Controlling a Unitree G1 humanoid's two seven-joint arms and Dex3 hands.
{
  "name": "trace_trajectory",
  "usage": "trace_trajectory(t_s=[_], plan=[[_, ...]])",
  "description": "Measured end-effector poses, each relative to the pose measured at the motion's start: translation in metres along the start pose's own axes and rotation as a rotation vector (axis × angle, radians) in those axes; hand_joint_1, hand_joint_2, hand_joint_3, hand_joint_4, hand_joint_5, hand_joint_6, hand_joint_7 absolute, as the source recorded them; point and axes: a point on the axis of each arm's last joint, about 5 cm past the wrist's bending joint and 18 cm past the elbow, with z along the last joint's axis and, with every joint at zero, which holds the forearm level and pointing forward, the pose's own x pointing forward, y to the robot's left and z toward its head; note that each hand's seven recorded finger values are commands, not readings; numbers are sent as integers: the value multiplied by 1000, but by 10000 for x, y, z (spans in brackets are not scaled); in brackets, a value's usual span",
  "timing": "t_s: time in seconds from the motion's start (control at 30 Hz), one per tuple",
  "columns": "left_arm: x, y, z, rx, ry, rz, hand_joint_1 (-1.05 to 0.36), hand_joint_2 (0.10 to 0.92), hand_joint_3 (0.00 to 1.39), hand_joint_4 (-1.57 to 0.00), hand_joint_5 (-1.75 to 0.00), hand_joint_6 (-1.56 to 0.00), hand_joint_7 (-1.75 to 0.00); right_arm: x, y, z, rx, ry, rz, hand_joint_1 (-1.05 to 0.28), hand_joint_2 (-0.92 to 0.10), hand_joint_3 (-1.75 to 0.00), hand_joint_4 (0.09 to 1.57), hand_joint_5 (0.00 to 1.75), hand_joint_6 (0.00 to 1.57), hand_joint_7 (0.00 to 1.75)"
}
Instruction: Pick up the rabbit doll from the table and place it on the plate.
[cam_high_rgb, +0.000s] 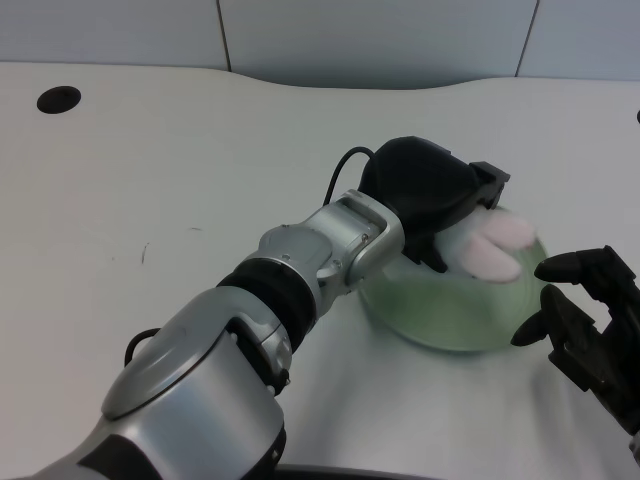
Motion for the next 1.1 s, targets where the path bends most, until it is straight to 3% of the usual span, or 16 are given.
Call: trace_trajectory(t_s=[0.23,0.27,0.3,0.37,0.5,1.0,1.1], plan=[[0,0,0,0,0,0,-206,858,5,-630,-1746,-461,-1502,0,0,0,0,0,0,-227,-921,-684,445,1746,32,1746],[1,2,-3,13,4,-14,-530,876,18,-267,-865,-215,-752,-1,0,1,0,-1,0,-228,-921,-665,440,1746,34,1746],[2,4,-10,37,10,-52,-711,895,22,-136,-443,-112,-386,-2,1,5,-1,-3,0,-227,-921,-658,436,1746,35,1745],[-2,11,-43,90,37,-150,-869,911,23,-28,-92,-27,-84,-6,2,11,-2,-6,-2,-227,-921,-641,441,1746,44,1745],[-28,21,-122,109,84,-202,-909,916,19,-1,-4,-6,-8,-17,-5,7,-2,-4,-9,-222,-921,-647,447,1746,53,1745],[-30,29,-139,106,105,-229,-911,920,16,1,1,1,1,-17,-7,9,-3,-5,3,-215,-921,-668,426,1746,49,1737],[-32,37,-145,86,98,-219,-931,921,18,1,1,-5,-3,-17,-12,10,4,-7,0,-216,-921,-664,425,1746,51,1732]])
